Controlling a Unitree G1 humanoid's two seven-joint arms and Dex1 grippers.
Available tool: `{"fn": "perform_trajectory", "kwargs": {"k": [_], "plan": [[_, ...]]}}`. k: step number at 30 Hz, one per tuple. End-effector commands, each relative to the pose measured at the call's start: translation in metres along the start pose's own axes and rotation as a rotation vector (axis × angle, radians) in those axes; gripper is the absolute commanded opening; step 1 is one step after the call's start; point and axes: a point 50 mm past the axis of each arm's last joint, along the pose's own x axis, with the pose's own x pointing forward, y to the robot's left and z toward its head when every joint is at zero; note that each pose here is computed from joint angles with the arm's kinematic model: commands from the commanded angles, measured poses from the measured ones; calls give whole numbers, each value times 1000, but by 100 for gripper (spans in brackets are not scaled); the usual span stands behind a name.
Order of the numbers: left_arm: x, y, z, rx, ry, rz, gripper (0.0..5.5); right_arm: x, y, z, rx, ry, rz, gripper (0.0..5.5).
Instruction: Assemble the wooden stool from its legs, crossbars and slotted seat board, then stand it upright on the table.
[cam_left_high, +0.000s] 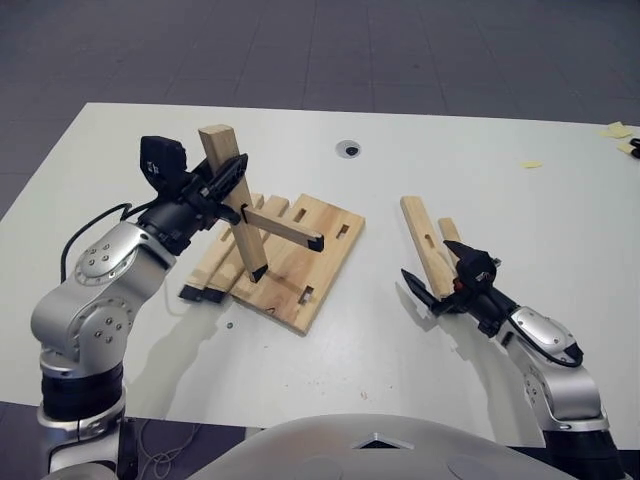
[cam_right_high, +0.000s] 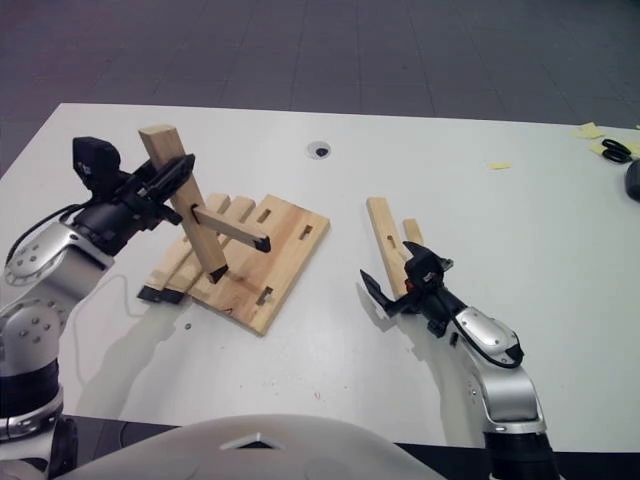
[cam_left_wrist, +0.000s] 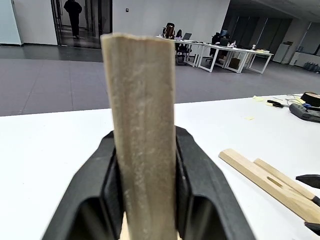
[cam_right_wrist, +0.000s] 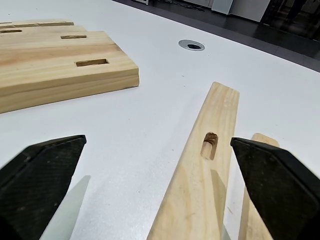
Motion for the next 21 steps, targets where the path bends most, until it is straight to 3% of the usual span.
{"fn": "perform_trajectory", "kwargs": {"k": [1, 12, 21], "plan": [[17, 13, -13, 35, 47, 68, 103, 6, 1, 0, -20, -4, 7, 540], [59, -3, -6, 16, -91, -12, 103, 14, 2, 3, -36, -20, 28, 540], [16, 4, -32, -5, -98, 112, 103, 14, 1, 5, -41, -25, 23, 540]]}}
